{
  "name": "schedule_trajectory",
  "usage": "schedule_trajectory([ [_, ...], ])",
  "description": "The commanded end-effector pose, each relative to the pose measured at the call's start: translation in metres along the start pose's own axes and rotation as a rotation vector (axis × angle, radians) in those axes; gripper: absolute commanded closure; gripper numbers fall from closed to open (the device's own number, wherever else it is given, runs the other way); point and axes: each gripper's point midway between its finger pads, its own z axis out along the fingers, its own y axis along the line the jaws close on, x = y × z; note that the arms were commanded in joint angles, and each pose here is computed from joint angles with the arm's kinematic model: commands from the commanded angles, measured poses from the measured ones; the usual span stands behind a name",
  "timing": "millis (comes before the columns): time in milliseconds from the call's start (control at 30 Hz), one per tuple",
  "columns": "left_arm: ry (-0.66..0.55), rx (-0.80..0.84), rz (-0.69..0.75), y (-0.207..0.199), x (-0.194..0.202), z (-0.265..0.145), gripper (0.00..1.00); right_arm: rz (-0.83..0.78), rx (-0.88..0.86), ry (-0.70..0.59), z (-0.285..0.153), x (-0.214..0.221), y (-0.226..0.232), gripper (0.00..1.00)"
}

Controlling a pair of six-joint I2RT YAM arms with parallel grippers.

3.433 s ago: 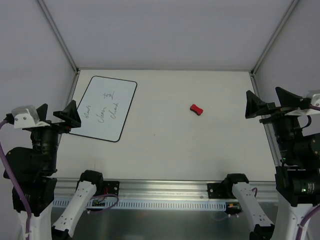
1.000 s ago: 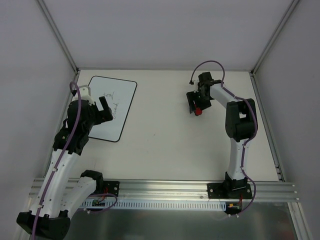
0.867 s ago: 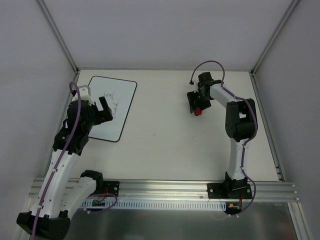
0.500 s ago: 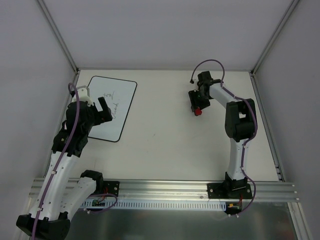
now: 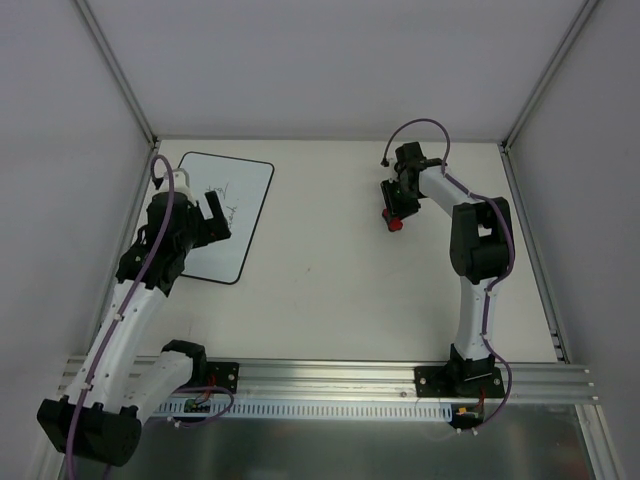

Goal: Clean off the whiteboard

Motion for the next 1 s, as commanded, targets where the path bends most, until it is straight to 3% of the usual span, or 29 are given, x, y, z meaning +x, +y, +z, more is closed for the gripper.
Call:
schedule_trajectory([
  [0, 0.007, -0.005, -0.038, -0.011, -0.015, 0.014, 0.01, 0.008, 0.007, -0.035, -0.006, -0.013, 0.002, 0.67],
  [167, 0.124, -0.106, -0.101, 0.003, -0.014, 0.067, 0.01, -0.003, -0.026, -0.047, -0.015, -0.009, 0.014, 0.73],
  [333, 0.124, -0.218, -0.101, 0.03, -0.051, 0.114, 0.01, -0.022, -0.06, -0.093, -0.03, -0.007, 0.032, 0.74],
  [367, 0.165, -0.239, -0.104, 0.037, -0.044, 0.132, 0.01, -0.021, -0.066, -0.113, -0.033, -0.009, 0.035, 0.74],
  [633, 0.174, -0.271, -0.169, 0.086, -0.085, 0.207, 0.01, -0.038, -0.11, -0.154, -0.046, 0.001, 0.065, 0.77],
  [967, 0.264, -0.322, -0.152, 0.156, -0.063, 0.27, 0.01, -0.119, -0.151, -0.198, -0.067, 0.015, 0.107, 0.76],
])
